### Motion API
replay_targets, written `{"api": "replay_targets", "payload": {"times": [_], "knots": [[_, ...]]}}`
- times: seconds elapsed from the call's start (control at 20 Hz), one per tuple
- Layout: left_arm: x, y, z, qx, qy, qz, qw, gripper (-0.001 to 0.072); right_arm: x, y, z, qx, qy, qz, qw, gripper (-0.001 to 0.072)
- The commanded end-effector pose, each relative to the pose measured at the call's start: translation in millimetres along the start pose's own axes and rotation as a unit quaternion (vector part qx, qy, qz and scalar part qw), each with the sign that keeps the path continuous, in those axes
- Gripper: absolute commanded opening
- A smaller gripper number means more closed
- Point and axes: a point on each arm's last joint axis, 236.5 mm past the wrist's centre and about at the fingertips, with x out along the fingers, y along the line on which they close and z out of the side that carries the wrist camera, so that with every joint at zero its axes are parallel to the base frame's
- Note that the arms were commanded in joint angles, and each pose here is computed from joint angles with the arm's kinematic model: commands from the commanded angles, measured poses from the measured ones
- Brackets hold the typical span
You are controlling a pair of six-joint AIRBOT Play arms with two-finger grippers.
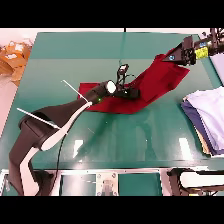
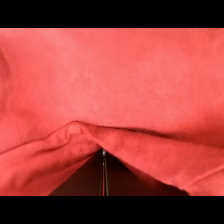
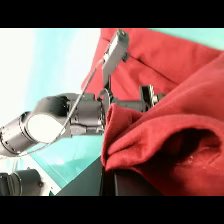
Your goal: Fold the shirts.
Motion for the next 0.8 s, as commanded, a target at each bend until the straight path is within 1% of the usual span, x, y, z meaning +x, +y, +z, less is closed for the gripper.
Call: {"api": "replay_targets", "payload": {"times": [0.0, 0.15, 0.2, 0.25, 0.4, 0.45, 0.6, 0.75], "knots": [[-8.1, 4.7, -16.1, -0.008, 0.057, -0.007, 0.998, 0.0026, 4.7, -6.8, 1.7, 0.0, 0.001, -0.015, 1.0, 0.0014], [-55.8, 20.8, -13.7, -0.011, 0.154, -0.021, 0.988, 0.0025, 14.2, -12.7, -3.4, 0.01, 0.015, -0.015, 1.0, 0.0014], [-77.9, 30.7, -6.9, -0.004, 0.179, -0.017, 0.984, 0.0025, 19.6, -10.5, -6.5, 0.009, 0.022, -0.012, 1.0, 0.0014], [-104.4, 46.5, 2.5, 0.005, 0.201, 0.0, 0.98, 0.0025, 26.0, -5.8, -8.6, 0.005, 0.028, -0.009, 1.0, 0.0014], [-189.3, 107.0, 24.0, -0.002, 0.252, 0.096, 0.963, 0.0025, 56.3, 26.7, -10.6, -0.002, 0.036, 0.005, 0.999, 0.0014], [-216.7, 124.2, 25.9, -0.017, 0.262, 0.116, 0.958, 0.0026, 70.7, 41.6, -10.4, -0.007, 0.034, 0.011, 0.999, 0.0013], [-276.1, 163.4, 30.0, -0.062, 0.264, 0.148, 0.951, 0.0026, 136.1, 85.5, -10.3, -0.014, 0.016, 0.03, 0.999, 0.0014], [-315.9, 209.1, 54.7, -0.088, 0.203, 0.192, 0.956, 0.0025, 238.3, 122.7, -22.9, -0.009, 0.003, 0.052, 0.999, 0.0014]]}}
